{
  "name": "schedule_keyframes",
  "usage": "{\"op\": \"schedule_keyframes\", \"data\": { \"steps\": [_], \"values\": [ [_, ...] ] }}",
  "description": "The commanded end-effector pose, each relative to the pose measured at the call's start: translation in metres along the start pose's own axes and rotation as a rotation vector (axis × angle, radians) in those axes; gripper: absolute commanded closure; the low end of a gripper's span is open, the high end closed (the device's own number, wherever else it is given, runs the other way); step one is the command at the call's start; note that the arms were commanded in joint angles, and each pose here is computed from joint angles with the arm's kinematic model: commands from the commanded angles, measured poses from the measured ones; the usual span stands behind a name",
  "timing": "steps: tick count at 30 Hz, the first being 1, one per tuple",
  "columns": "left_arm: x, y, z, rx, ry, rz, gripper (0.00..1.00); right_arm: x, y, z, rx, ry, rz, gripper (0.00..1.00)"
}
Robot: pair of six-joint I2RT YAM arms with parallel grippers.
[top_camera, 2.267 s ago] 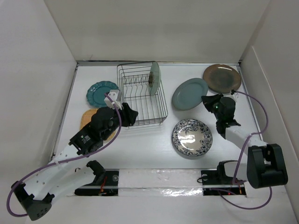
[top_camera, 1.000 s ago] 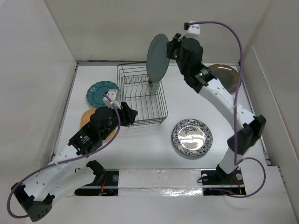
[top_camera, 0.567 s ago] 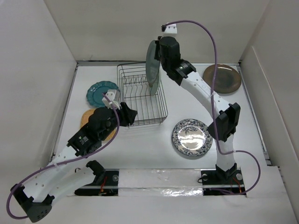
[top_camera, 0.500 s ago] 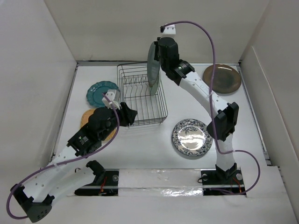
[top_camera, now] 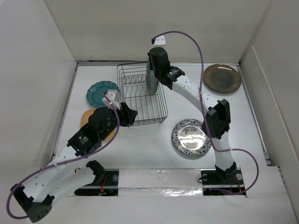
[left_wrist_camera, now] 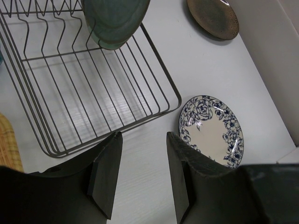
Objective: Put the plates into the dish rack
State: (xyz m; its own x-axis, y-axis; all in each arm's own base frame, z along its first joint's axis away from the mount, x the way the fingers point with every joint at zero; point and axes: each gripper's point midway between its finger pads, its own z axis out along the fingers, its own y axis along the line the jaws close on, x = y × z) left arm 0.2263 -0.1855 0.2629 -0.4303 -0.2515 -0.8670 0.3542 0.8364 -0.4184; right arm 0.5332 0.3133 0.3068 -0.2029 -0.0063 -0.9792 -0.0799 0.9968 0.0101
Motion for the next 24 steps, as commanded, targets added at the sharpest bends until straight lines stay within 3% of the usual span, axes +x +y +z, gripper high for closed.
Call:
{"op": "schedule_keyframes", "data": {
  "steps": [1, 11, 13, 14, 17, 20, 22, 24],
  "values": [
    [-0.015, -0.008, -0.002, 0.038, -0.05, 0.005, 0.6, -0.056, 0.004, -0.019, -0.032, -0.159, 0.123, 1.0],
    [-0.015, -0.008, -0.002, 0.039, -0.051, 0.005, 0.6, -0.01, 0.006, -0.011, -0.032, -0.078, 0.128, 0.98],
    [-0.013, -0.008, -0.002, 0.038, -0.047, 0.006, 0.6, -0.014, -0.002, -0.012, -0.018, -0.079, 0.157, 0.8],
    [-0.014, -0.008, -0.002, 0.038, -0.048, 0.004, 0.6, -0.016, -0.002, -0.015, -0.022, -0.081, 0.17, 0.57],
    [-0.014, -0.009, -0.002, 0.04, -0.049, 0.005, 0.6, -0.041, -0.012, -0.028, -0.057, -0.105, 0.24, 0.26],
    [-0.013, -0.008, -0.001, 0.039, -0.046, 0.006, 0.6, -0.072, -0.032, -0.046, -0.096, -0.145, 0.323, 0.15],
    [-0.014, -0.008, -0.002, 0.038, -0.048, 0.006, 0.6, -0.071, -0.041, -0.054, -0.131, -0.138, 0.373, 0.15],
    [-0.013, -0.008, -0.002, 0.038, -0.047, 0.006, 0.6, -0.1, -0.071, -0.074, -0.15, -0.209, 0.448, 0.14]
  ]
}}
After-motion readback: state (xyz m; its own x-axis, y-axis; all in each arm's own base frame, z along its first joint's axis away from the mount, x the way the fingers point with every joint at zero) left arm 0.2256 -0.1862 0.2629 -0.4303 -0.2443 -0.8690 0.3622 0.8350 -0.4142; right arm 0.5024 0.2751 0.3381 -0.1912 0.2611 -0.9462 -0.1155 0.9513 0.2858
